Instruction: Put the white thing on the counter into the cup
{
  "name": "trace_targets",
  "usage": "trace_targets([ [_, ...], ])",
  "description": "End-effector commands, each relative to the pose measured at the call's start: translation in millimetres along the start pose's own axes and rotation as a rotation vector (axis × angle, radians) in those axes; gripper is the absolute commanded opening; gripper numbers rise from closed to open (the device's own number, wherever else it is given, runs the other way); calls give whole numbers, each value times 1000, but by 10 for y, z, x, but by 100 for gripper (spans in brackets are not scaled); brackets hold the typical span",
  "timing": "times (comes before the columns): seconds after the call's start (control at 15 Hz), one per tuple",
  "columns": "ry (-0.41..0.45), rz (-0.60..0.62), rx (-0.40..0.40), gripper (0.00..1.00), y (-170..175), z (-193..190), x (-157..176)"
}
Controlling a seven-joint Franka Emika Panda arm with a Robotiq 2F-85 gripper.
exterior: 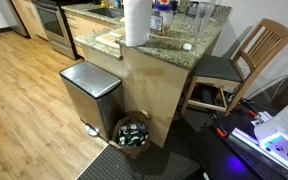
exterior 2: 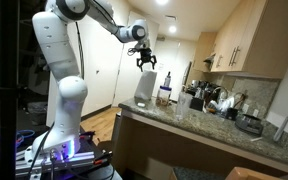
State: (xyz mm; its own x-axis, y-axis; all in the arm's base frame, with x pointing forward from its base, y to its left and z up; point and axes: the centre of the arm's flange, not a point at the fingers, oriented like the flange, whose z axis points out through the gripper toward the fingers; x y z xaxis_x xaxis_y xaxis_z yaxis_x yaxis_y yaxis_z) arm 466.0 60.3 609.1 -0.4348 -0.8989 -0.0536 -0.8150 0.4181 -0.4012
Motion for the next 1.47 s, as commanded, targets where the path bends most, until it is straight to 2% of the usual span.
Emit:
trace_targets([
  [0.0,-22,164,-112,100,-29,604,441],
  [0.2,-102,233,-202,100,144,1181,538],
  [0.33,-122,258,-218,100,277,1493,491],
  [0.4,-82,244,-208,100,135,1212,535],
  [0.53,-89,246,-224,100,245,1443,487],
  [0.67,-89,245,-226,100,260,1467,474],
  [0.8,-88,255,-277,100,245,1762,478],
  [1.13,-144,262,-292,100,277,2336,371],
  [1.27,-153,266,-309,100,294,2495,378],
  [1.33,-123,269,-302,100,350,2343,379],
  [1.4,-124,269,-310,100,362,2420,378],
])
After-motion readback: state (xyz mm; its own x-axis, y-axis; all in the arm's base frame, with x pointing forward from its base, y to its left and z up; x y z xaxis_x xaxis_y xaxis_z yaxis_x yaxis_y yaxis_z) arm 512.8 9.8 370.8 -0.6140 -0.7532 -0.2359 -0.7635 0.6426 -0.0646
